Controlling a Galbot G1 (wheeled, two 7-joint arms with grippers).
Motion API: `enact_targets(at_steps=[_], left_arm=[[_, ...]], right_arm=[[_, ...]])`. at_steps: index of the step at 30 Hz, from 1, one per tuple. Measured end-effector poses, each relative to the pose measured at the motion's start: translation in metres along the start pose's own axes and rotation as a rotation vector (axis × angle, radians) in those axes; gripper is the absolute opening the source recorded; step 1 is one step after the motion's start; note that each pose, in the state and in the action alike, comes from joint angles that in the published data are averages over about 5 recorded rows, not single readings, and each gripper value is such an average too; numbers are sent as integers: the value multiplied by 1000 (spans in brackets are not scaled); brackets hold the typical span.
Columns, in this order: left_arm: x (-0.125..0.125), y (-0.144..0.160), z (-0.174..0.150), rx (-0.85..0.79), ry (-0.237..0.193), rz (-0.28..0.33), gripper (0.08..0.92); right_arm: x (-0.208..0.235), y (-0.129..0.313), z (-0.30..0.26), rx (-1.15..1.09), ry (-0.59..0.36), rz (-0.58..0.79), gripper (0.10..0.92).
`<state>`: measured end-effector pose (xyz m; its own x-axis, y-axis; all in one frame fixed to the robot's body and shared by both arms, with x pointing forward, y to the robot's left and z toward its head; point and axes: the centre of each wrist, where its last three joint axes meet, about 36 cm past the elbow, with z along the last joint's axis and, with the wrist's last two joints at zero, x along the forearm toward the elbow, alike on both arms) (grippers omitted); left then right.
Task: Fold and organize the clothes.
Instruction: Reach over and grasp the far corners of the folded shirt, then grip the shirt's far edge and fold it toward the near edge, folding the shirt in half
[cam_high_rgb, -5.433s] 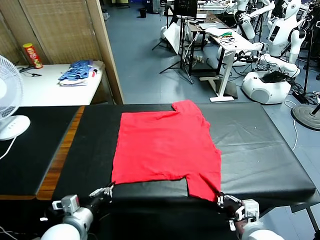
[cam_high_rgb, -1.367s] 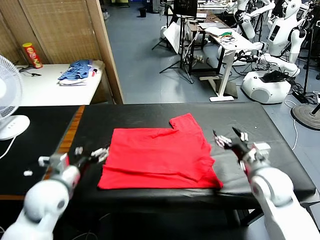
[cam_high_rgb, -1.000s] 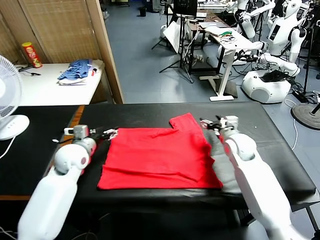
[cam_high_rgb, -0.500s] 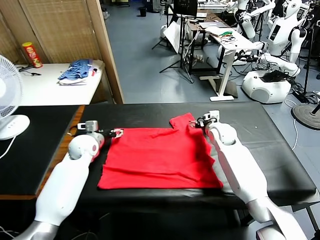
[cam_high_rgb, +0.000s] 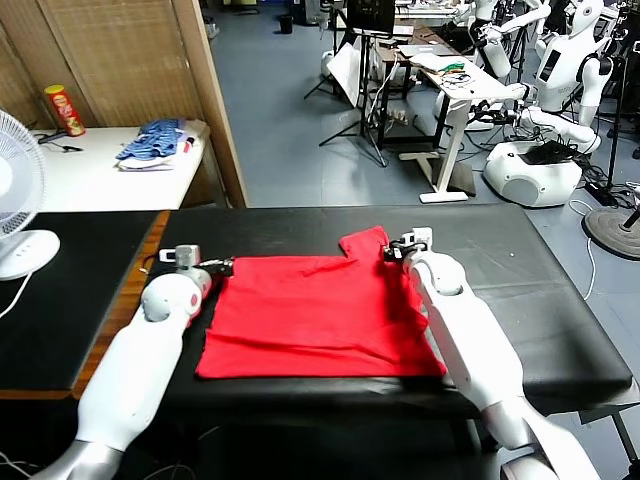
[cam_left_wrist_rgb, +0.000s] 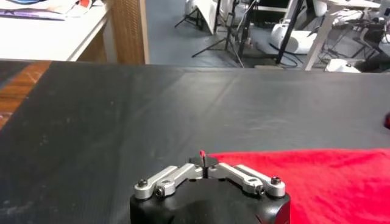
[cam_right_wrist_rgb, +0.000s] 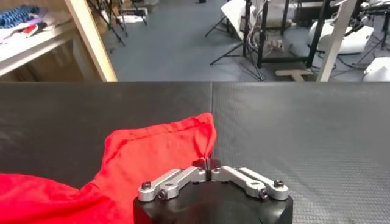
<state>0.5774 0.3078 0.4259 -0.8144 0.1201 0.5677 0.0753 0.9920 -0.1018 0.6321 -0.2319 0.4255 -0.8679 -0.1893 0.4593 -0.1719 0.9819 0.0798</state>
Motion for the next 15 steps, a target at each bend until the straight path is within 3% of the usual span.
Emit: enact_targets(at_steps=[8, 15], left_arm=[[23, 3, -8, -19, -47, 16, 126], [68, -1, -13, -41, -100, 33, 126]], right_arm=[[32, -10, 1, 11, -116, -38, 122], [82, -17, 11, 15, -146, -33, 122]])
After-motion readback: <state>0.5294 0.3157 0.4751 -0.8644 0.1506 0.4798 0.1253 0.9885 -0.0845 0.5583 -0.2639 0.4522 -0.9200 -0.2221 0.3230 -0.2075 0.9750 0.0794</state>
